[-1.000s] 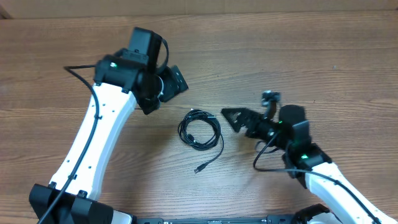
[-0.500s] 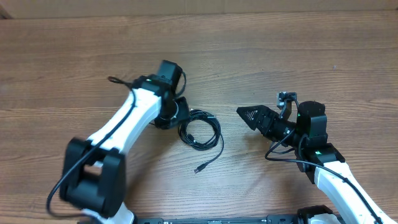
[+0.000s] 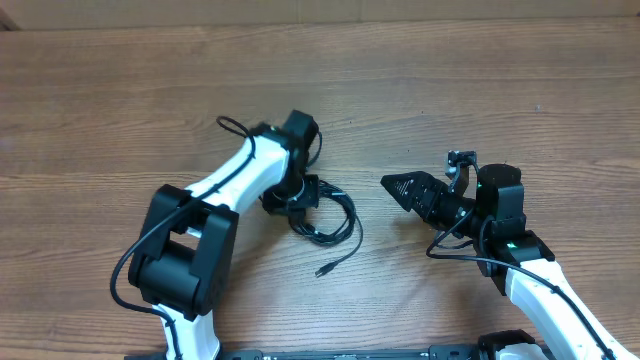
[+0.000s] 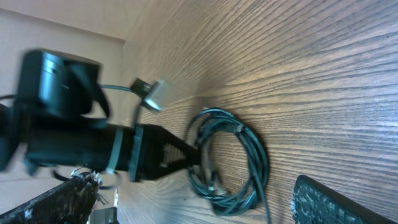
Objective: Untangle cables
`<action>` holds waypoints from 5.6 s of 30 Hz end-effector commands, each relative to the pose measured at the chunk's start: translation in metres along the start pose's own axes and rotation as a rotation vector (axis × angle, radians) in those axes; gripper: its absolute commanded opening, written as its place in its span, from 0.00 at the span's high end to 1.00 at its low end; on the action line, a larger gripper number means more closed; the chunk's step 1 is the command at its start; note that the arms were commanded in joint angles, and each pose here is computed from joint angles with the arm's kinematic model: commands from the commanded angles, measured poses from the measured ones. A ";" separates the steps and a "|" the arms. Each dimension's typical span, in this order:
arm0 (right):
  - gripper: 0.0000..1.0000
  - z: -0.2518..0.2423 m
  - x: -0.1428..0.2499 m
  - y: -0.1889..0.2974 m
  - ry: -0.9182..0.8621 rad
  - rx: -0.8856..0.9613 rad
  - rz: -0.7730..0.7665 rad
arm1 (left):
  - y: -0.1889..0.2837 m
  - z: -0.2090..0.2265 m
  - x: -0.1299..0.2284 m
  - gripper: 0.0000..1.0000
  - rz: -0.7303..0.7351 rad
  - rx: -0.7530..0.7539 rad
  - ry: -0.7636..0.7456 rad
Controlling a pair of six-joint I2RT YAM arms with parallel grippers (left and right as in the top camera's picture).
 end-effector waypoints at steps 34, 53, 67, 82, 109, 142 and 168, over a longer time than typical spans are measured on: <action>0.07 0.048 0.016 -0.041 0.117 -0.042 -0.062 | 0.189 -0.035 0.025 0.96 -0.342 0.427 -0.586; 0.55 0.039 0.041 -0.067 0.306 -0.226 0.168 | 0.191 -0.035 0.040 0.96 -0.282 0.545 -0.766; 0.96 0.043 0.046 -0.057 0.134 -0.341 0.300 | 0.186 0.011 0.007 0.96 -0.363 0.206 -0.461; 0.96 0.084 -0.005 -0.044 0.092 -0.514 0.013 | 0.181 -0.035 0.036 0.96 -0.298 0.347 -0.610; 0.96 0.048 -0.064 -0.017 -0.573 -0.470 -0.192 | 0.176 -0.037 0.035 0.96 -0.341 0.197 -0.530; 0.96 0.073 -0.022 -0.059 -0.287 -0.306 -0.302 | 0.187 -0.069 0.035 0.96 -0.291 0.488 -0.197; 0.00 0.043 0.013 -0.066 0.075 -0.191 0.004 | 0.208 -0.066 0.002 0.96 -0.366 0.640 0.154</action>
Point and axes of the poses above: each gripper's point midway between its finger pads, its own y axis back along the fingers, its own z axis along the line the jaws close on, x = y × z, the point moved 8 cm from there along y, back along the fingers, and after that the axes turned 9 degrees about y, right-handed, at the moved point
